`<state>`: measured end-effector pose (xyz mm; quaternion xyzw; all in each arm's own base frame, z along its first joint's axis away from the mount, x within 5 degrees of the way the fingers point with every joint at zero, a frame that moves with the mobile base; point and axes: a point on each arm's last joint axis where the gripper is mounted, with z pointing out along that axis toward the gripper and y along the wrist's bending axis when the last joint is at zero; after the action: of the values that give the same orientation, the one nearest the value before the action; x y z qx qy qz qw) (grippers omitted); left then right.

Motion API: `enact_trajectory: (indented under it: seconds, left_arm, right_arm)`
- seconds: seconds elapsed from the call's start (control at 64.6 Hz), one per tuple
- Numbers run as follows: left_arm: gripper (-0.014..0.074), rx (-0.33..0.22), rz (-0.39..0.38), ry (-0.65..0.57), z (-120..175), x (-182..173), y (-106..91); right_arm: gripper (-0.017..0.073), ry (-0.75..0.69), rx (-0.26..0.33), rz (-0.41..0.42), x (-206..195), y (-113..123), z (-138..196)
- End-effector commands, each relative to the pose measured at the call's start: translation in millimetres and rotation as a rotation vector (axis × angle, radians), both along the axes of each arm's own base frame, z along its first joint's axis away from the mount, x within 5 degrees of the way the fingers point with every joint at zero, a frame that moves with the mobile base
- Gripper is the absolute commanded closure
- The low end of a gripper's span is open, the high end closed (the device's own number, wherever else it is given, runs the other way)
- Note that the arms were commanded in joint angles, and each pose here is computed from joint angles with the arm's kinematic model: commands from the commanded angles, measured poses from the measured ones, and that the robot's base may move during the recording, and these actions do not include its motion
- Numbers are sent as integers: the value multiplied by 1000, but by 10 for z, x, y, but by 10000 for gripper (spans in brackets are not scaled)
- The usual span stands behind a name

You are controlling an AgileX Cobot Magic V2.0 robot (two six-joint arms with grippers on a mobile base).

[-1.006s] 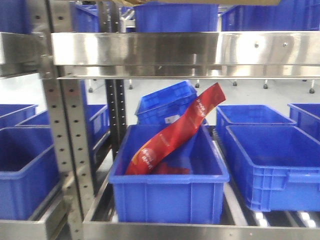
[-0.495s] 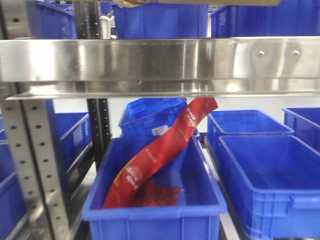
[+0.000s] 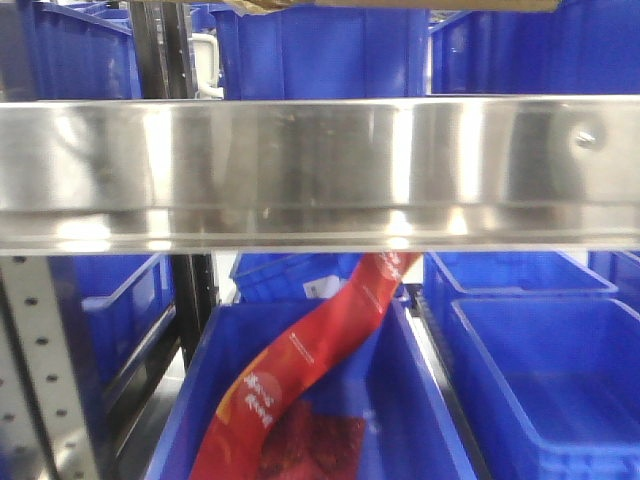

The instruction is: Stack two boxes on right shelf middle

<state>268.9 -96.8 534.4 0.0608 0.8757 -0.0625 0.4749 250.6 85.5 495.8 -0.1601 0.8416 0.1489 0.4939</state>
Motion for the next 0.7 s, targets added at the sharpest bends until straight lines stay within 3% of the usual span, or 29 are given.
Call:
enact_trajectory:
  seconds: [0.0,0.681]
  left_arm:
    - [705,-45,-34,-73,116,-58,-26]
    - [705,-45,-35,-71,111,-52,-30]
  right_arm:
    - [712,-64,23,-1,-28,-6,94]
    - [712,-64,23,-1,-28,-6,94]
